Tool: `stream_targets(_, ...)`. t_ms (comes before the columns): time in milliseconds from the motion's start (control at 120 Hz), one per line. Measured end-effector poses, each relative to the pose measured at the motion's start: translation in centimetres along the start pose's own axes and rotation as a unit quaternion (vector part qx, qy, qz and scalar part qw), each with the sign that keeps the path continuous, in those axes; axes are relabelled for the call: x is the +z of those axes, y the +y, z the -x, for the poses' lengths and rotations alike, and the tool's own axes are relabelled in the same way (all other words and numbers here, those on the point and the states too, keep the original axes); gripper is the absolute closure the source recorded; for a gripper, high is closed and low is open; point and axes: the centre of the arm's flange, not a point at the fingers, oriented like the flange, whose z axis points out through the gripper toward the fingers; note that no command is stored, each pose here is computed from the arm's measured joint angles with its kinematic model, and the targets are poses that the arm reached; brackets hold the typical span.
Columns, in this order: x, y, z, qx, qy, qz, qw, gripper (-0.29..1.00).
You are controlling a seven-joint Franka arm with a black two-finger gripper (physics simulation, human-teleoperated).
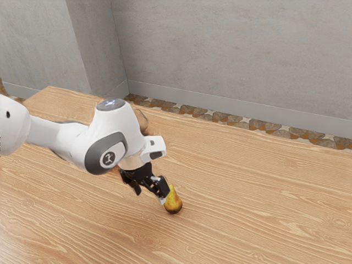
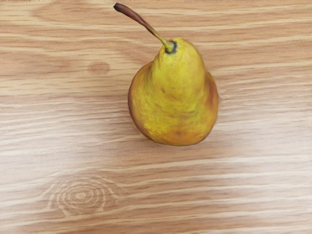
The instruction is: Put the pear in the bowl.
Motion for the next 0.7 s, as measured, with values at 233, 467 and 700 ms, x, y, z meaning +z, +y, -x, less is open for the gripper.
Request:
stream_targets(233, 3.9, 2.8, 1.5, 0.018, 0.033, 0.019, 0.999, 0.0)
stream_targets(467, 4.4, 0.5, 0.5, -0.01, 0.078, 0.025, 0.997, 0.0)
stream_targets(700, 5.5, 1.2, 0.0, 0.021, 0.103, 0.032, 0.994, 0.0)
